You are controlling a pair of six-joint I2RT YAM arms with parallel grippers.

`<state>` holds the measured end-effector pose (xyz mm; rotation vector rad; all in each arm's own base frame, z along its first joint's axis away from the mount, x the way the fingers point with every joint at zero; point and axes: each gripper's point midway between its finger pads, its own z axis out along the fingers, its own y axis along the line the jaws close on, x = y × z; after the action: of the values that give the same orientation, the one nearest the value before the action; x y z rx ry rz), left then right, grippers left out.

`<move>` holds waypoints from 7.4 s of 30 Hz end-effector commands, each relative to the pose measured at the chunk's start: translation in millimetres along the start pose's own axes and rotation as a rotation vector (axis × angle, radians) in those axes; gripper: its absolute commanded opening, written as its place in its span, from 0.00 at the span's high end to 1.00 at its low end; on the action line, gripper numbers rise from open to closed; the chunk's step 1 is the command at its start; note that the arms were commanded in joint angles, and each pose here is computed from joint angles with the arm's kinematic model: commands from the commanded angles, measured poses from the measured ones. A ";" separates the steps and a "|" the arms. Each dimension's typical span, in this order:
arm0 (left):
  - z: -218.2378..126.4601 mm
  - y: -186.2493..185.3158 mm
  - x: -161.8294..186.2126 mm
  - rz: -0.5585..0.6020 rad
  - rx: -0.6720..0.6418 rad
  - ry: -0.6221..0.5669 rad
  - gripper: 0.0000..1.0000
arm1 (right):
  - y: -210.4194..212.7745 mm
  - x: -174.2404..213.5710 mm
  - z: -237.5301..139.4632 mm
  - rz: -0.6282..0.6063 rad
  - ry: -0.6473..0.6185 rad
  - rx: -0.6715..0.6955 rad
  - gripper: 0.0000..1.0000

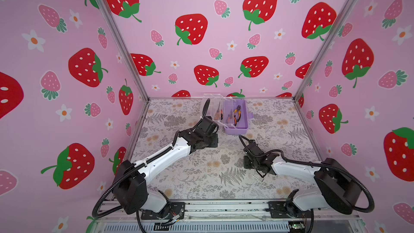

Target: Pack the tool kit

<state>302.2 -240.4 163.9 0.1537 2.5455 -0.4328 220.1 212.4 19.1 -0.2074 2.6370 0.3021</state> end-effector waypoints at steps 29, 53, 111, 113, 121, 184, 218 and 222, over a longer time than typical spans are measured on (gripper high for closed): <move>37.2 -1.9 68.3 -0.070 0.085 0.126 0.65 | 113.8 -28.5 25.4 -0.043 0.043 -0.330 0.77; 118.1 -48.6 96.6 0.047 -0.073 0.321 0.61 | -13.0 -60.9 -55.5 0.132 -0.224 -0.184 0.73; 59.2 -46.4 -29.8 0.030 0.103 0.108 0.98 | -20.9 -50.4 -13.4 -0.006 -0.099 -0.177 0.60; 65.8 -48.7 -10.8 0.044 0.097 0.155 0.98 | -13.3 -63.0 -12.6 -0.019 -0.129 -0.191 0.60; 90.6 -64.3 49.2 0.044 0.124 0.263 1.00 | 19.7 -100.1 8.2 -0.106 -0.166 -0.218 0.96; 146.0 -53.1 65.6 0.139 -0.054 0.266 0.65 | -47.1 -63.3 -59.2 0.029 -0.260 -0.149 0.87; 72.8 -70.1 -12.9 0.126 -0.045 0.120 1.00 | -92.9 -43.8 -68.2 0.116 -0.291 -0.096 0.84; 52.2 -63.0 -32.4 0.105 -0.039 0.062 1.00 | -93.4 -43.3 -68.4 0.120 -0.293 -0.097 0.84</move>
<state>337.6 -327.7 139.5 0.3074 2.6160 -0.3636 249.9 115.3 88.4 -0.0434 2.3325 0.4894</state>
